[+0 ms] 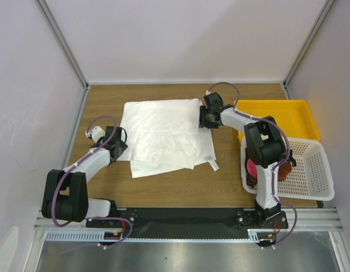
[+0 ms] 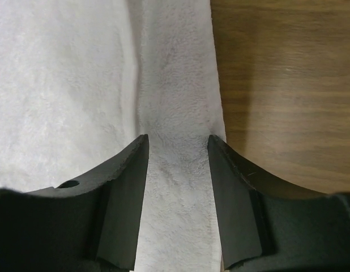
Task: Fold and stack the towels
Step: Fold the towel
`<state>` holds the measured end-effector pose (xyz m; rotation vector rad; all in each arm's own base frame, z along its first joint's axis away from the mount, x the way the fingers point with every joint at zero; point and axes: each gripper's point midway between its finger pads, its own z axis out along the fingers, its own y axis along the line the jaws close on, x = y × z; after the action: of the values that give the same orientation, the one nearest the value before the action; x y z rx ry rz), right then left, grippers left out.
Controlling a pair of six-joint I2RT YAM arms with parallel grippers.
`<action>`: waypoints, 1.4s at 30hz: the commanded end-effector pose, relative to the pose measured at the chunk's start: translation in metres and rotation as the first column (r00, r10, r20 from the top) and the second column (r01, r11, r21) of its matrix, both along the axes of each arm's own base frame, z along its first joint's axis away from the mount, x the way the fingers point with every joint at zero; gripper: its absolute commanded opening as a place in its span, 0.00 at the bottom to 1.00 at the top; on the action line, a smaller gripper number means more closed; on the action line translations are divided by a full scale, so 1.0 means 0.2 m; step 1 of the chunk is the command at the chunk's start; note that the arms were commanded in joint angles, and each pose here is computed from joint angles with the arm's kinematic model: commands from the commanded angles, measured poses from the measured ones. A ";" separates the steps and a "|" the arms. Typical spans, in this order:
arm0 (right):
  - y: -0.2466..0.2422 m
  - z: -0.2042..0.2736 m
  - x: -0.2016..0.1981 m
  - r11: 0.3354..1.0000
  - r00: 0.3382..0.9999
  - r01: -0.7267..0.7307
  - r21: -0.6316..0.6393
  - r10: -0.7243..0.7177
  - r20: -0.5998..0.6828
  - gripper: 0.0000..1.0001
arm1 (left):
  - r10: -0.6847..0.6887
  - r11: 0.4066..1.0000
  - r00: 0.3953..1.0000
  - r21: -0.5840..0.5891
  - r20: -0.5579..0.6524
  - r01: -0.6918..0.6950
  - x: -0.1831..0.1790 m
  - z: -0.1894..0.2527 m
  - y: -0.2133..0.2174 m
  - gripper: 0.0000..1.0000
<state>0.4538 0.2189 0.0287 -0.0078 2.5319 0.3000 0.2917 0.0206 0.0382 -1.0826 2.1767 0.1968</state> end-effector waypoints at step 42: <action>0.13 0.27 -0.97 0.928 0.983 0.144 0.344 -0.094 -0.156 0.52 | -0.076 0.970 0.992 -0.222 0.098 0.097 0.14 -0.10 -0.06 0.51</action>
<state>0.2635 0.2451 0.0753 0.2836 2.5837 0.7160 0.3210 0.0117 0.0232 -1.1053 2.1602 -0.1180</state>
